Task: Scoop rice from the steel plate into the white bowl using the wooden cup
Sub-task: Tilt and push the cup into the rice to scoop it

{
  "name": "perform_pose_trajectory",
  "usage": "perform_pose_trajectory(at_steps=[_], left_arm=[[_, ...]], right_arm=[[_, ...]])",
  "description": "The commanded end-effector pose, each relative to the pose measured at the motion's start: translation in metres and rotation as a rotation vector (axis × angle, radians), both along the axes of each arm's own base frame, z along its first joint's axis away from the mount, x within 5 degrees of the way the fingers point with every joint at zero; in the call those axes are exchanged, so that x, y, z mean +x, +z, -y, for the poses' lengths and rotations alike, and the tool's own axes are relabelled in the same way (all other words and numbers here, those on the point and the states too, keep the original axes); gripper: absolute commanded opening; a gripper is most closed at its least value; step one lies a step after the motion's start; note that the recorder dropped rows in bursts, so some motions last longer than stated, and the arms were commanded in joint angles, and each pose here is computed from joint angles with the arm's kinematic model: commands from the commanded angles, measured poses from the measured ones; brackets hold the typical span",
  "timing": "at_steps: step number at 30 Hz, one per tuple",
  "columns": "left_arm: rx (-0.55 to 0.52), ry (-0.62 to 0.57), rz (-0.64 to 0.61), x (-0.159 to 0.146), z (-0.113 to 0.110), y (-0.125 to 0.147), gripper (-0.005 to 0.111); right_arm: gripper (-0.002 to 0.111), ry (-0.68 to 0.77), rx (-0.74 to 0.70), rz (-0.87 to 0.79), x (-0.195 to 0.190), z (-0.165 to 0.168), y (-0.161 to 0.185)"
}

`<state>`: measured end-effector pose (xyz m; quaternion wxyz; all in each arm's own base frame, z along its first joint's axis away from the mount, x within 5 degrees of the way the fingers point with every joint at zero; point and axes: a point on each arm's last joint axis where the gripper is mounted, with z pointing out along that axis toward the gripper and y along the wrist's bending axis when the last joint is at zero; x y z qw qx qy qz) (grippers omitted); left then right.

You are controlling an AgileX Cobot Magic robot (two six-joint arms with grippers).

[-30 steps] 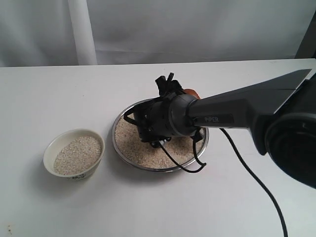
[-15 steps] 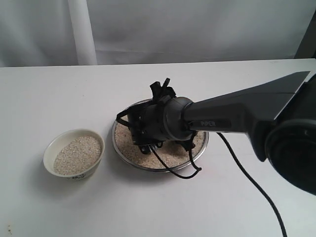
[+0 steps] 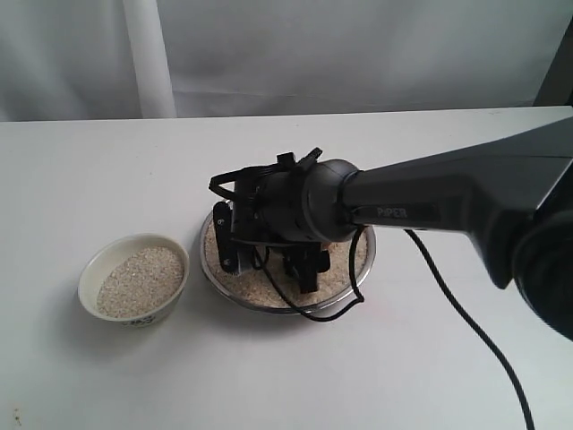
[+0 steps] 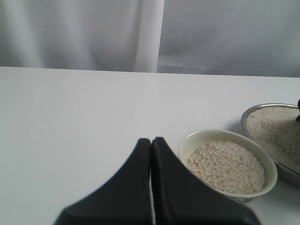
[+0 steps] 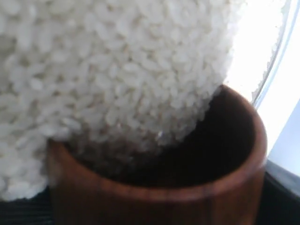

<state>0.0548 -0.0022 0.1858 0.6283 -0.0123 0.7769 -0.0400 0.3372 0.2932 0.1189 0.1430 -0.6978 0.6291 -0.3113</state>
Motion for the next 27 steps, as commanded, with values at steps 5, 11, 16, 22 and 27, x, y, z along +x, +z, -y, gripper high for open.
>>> perform_pose_trajectory(at_steps=[5, 11, 16, 22, 27], left_arm=[[-0.012, -0.004, 0.010, 0.000, 0.000, 0.002, 0.000], [-0.012, -0.004, 0.010, 0.000, 0.000, 0.002, 0.000], [-0.014, -0.004, 0.010, 0.000, 0.000, 0.002, 0.000], [-0.014, -0.004, 0.010, 0.000, 0.000, 0.002, 0.000], [-0.012, -0.004, 0.010, 0.000, 0.000, 0.002, 0.000]], right_arm=[[0.000, -0.072, 0.287, -0.069, -0.001, -0.010, 0.009], [0.000, -0.110, 0.339, -0.085, 0.002, -0.007, 0.013], [0.000, -0.129, 0.366, -0.105, 0.002, -0.003, 0.009], [0.000, -0.150, 0.497, -0.137, -0.001, 0.009, 0.006], [0.000, -0.142, 0.647, -0.133, -0.004, 0.020, 0.011]])
